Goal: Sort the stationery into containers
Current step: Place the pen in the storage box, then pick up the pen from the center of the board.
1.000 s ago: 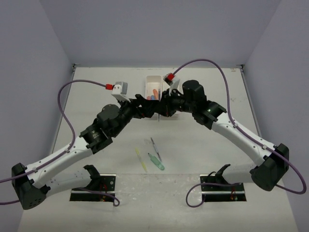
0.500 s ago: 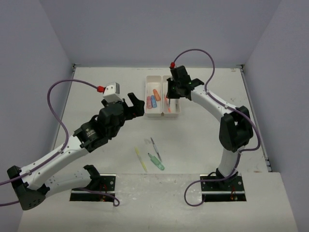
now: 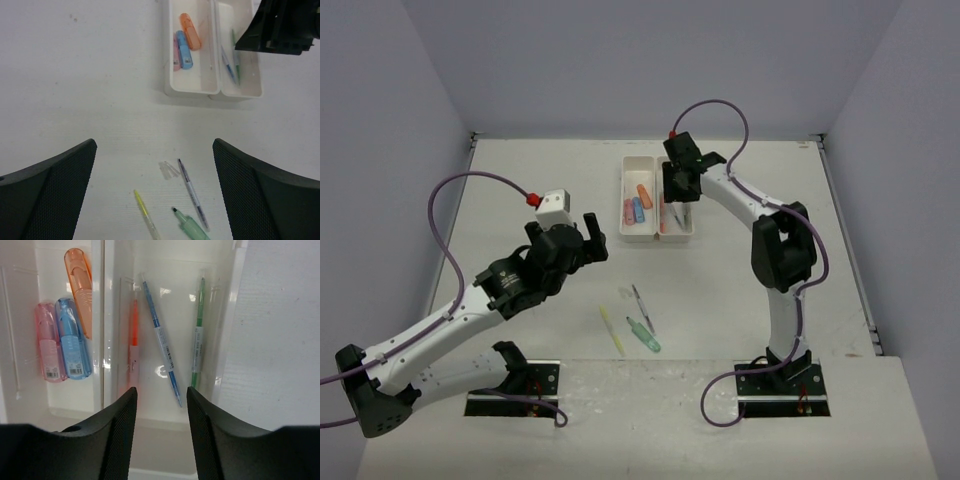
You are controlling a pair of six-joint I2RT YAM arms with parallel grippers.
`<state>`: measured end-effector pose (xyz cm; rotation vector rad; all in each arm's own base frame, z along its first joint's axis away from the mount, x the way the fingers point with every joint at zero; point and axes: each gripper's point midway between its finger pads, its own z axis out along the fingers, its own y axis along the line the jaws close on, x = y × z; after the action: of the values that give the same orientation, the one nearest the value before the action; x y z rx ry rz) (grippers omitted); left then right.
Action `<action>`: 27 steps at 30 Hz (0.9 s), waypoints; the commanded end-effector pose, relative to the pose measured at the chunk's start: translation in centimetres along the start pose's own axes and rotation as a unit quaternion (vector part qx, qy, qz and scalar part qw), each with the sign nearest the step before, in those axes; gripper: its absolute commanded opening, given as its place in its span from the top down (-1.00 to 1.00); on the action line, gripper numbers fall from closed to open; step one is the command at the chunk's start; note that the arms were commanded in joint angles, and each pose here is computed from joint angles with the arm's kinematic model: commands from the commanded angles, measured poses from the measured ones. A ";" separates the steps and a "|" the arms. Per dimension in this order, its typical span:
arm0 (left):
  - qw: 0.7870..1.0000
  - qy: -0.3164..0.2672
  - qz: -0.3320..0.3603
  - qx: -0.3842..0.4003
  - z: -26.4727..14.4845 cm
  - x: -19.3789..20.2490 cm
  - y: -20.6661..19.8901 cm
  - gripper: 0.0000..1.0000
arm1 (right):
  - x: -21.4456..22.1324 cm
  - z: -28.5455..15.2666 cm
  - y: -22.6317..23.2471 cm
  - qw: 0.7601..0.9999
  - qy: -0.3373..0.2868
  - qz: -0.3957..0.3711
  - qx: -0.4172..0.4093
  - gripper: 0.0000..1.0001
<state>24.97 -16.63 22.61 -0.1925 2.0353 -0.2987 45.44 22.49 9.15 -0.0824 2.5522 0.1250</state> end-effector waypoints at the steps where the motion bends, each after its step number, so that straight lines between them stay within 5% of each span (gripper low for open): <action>1: 0.997 -0.024 0.016 -0.076 -0.8 -1.4 3.3 -1.00 | -3.2 -4.4 -0.1 0.999 -0.047 -0.003 0.002 0.08; 5: 0.992 -0.036 0.037 -0.114 -1.8 -2.3 5.2 -1.00 | -2.1 -11.7 3.0 0.994 -0.088 -0.015 -0.064 0.19; 9: 0.990 -0.051 0.038 -0.130 -2.6 -2.9 6.4 -1.00 | 5.1 -15.1 7.8 0.984 -0.088 -0.052 -0.149 0.30; 16: 0.993 -0.037 0.033 -0.106 -3.2 -2.4 6.2 -1.00 | 17.1 -13.3 10.4 0.984 0.000 -0.084 -0.157 0.35; 27: 0.995 0.003 0.032 -0.093 -1.7 0.9 5.8 -1.00 | 23.7 -10.3 11.6 0.979 0.063 -0.131 -0.142 0.29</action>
<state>22.82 -10.61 22.04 -0.2237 2.0485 -0.0556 18.35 30.72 5.15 -0.6121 2.6329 0.3531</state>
